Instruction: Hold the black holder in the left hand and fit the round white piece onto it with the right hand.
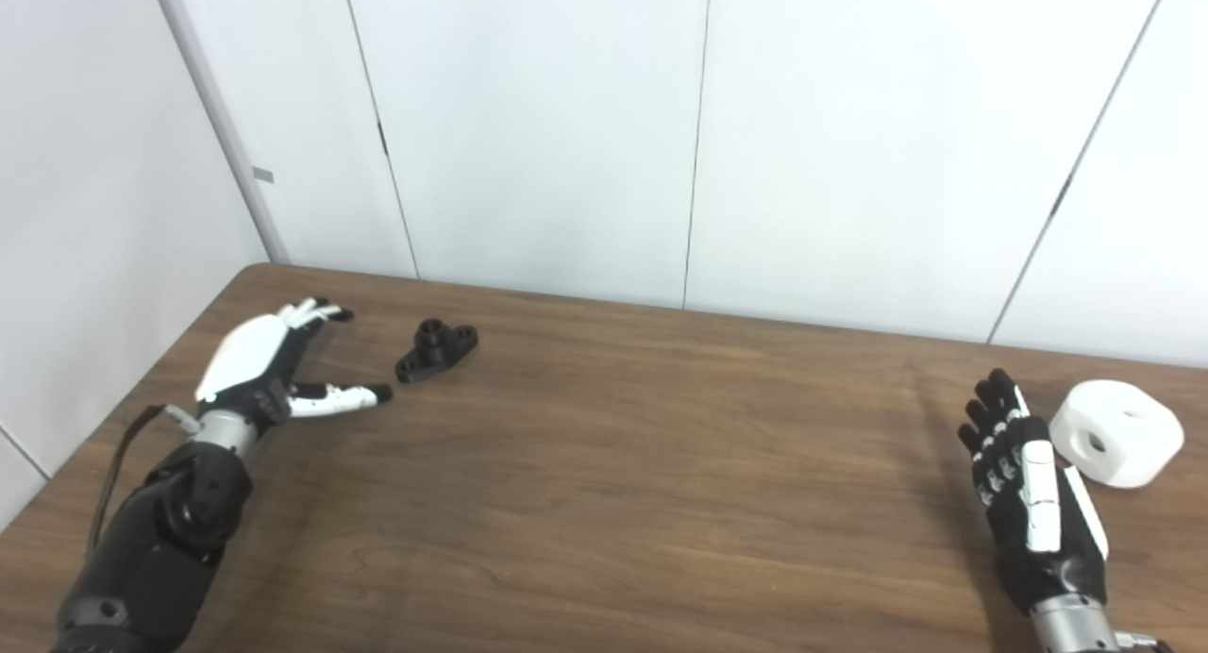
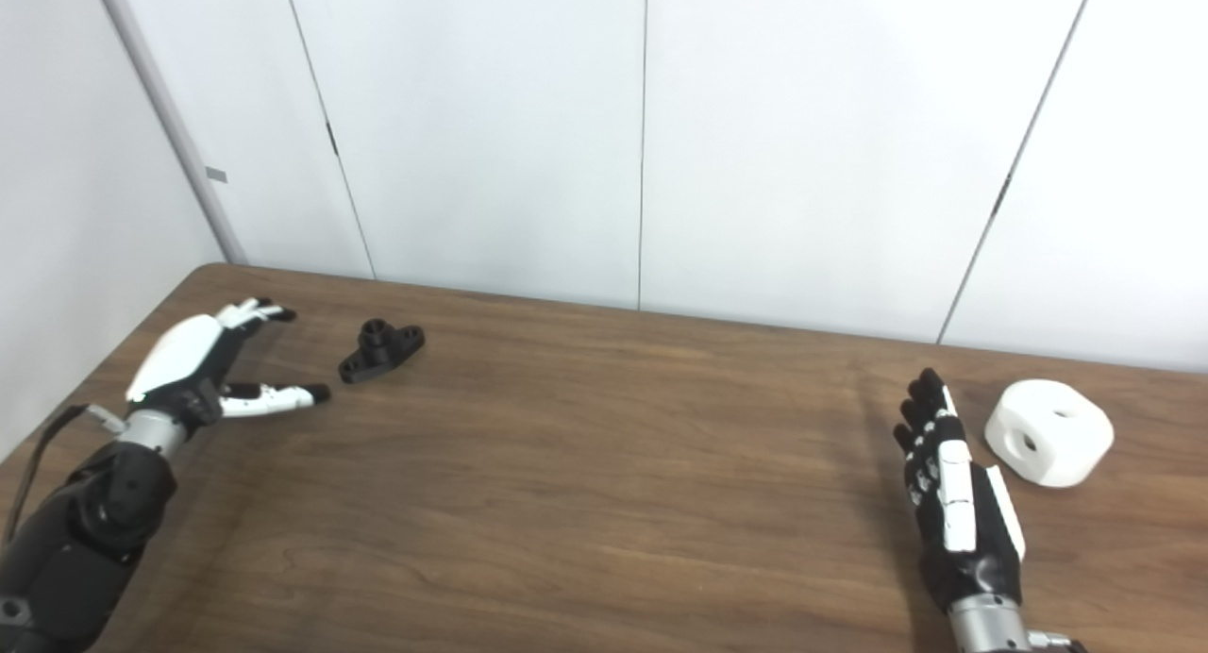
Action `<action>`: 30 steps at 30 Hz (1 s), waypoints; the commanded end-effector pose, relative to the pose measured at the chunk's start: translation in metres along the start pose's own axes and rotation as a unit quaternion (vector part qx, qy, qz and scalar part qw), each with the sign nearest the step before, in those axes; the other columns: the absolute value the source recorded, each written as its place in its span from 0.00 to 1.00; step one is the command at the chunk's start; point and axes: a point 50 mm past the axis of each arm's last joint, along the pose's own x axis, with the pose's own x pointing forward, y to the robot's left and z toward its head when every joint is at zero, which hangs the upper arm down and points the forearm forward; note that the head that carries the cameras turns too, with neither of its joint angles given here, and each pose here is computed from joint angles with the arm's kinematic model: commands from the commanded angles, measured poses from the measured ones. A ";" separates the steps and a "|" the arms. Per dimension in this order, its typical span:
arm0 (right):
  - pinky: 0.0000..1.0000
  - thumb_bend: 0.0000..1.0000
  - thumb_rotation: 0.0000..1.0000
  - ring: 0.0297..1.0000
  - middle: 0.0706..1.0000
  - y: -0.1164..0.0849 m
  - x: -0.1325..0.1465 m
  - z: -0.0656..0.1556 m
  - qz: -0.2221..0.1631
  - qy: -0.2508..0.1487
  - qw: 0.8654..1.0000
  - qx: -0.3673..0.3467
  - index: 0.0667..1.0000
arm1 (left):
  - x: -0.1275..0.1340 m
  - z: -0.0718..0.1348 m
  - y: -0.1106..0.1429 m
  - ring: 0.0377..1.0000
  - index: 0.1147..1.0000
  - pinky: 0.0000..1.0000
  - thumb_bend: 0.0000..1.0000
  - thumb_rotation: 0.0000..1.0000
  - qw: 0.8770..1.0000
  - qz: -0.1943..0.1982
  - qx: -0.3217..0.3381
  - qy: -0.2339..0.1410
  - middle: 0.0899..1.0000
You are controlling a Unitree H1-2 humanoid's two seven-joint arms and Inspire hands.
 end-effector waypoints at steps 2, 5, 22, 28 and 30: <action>1.00 0.32 1.00 1.00 1.00 -0.004 -0.022 -0.028 -0.009 0.038 0.999 0.007 1.00 | 0.017 0.006 0.036 1.00 0.81 1.00 0.99 0.50 0.999 0.029 0.018 -0.017 0.95; 1.00 0.33 1.00 1.00 1.00 -0.004 -0.022 -0.027 -0.015 0.041 0.999 0.007 1.00 | 0.021 0.006 0.035 1.00 0.80 1.00 0.99 0.48 1.000 0.016 0.019 -0.011 0.95; 1.00 0.33 1.00 1.00 1.00 -0.017 -0.026 -0.023 -0.022 0.033 0.999 0.013 1.00 | 0.030 0.008 0.018 1.00 0.81 1.00 1.00 0.52 1.000 -0.018 0.020 -0.002 0.95; 1.00 0.33 1.00 1.00 1.00 -0.016 -0.026 -0.022 -0.026 0.027 0.999 0.011 1.00 | 0.033 0.002 0.017 1.00 0.80 1.00 0.99 0.51 0.999 -0.023 0.022 0.008 0.94; 1.00 0.34 1.00 1.00 1.00 -0.015 -0.026 -0.021 -0.026 0.029 0.999 0.011 1.00 | 0.034 0.001 0.016 1.00 0.80 1.00 1.00 0.52 0.999 -0.026 0.022 0.010 0.94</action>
